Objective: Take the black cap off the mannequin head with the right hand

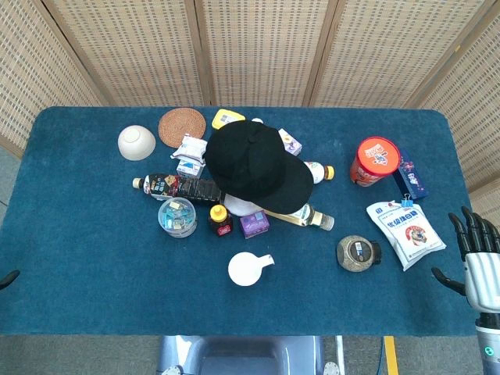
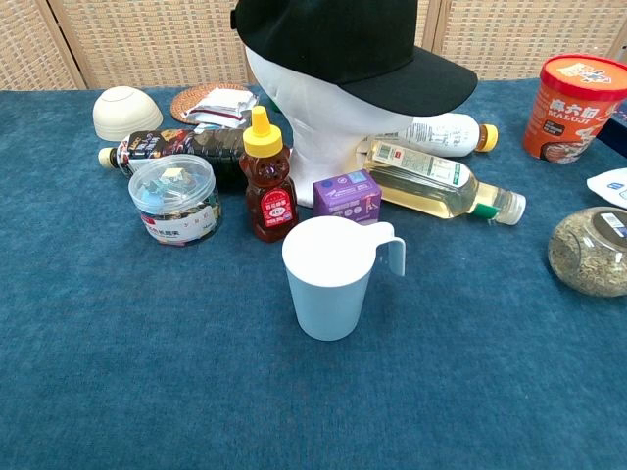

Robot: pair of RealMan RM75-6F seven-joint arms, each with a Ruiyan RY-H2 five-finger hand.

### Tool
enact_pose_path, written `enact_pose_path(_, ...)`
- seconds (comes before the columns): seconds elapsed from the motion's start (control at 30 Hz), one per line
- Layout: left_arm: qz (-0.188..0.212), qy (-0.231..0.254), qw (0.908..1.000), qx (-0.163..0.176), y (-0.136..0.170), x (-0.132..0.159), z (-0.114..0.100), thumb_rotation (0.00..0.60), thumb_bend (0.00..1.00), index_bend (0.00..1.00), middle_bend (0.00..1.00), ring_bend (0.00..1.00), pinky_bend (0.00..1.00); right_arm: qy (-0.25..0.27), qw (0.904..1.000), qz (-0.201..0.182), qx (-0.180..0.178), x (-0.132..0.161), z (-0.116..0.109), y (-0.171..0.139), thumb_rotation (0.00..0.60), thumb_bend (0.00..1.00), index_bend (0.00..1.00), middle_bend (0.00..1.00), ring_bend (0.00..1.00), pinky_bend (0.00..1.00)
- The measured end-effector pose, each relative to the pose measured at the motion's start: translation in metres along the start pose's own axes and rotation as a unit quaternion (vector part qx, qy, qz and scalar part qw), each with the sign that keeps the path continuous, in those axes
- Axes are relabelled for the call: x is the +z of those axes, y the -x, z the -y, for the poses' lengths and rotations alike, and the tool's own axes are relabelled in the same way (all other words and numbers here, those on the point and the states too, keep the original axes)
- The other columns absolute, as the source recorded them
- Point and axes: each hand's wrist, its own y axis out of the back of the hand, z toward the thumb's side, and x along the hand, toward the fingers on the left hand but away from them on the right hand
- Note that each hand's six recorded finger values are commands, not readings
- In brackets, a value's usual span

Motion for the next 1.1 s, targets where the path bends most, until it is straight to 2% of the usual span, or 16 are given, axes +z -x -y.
enact_pose_path(0.17, -0.002, -0.005, 0.9999, -0.013, -0.003, 0.000, 0.001, 0.600, 0.09, 0.00, 0.00, 0.00, 0.00, 0.008, 0.9999, -0.005, 0.007, 0.000, 0.006, 0.003, 0.600, 0.00, 0.00, 0.00, 0.00, 0.08)
enact_pose_path(0.33, -0.006, -0.006, 0.9999, -0.010, -0.002, -0.001, -0.007, 0.600, 0.09, 0.00, 0.00, 0.00, 0.00, 0.014, 0.9997, -0.020, 0.005, 0.007, 0.012, 0.009, 0.600, 0.00, 0.00, 0.00, 0.00, 0.09)
enact_pose_path(0.57, -0.006, -0.009, 0.9999, -0.010, -0.001, 0.002, -0.019, 0.600, 0.09, 0.00, 0.00, 0.00, 0.00, 0.034, 0.9983, -0.047, -0.001, 0.029, 0.022, 0.037, 0.600, 0.00, 0.00, 0.03, 0.01, 0.10)
enact_pose_path(0.87, 0.001, 0.011, 0.9996, -0.027, -0.003, 0.007, -0.023, 0.600, 0.09, 0.00, 0.00, 0.00, 0.00, 0.068, 0.9908, -0.116, -0.019, 0.086, 0.037, 0.076, 0.600, 0.00, 0.00, 0.07, 0.04, 0.13)
enact_pose_path(1.1, -0.002, 0.011, 0.9989, -0.045, -0.008, 0.010, -0.016, 0.600, 0.08, 0.00, 0.00, 0.00, 0.00, 0.101, 0.9820, -0.154, -0.044, 0.156, 0.058, 0.091, 0.600, 0.00, 0.00, 0.09, 0.05, 0.15)
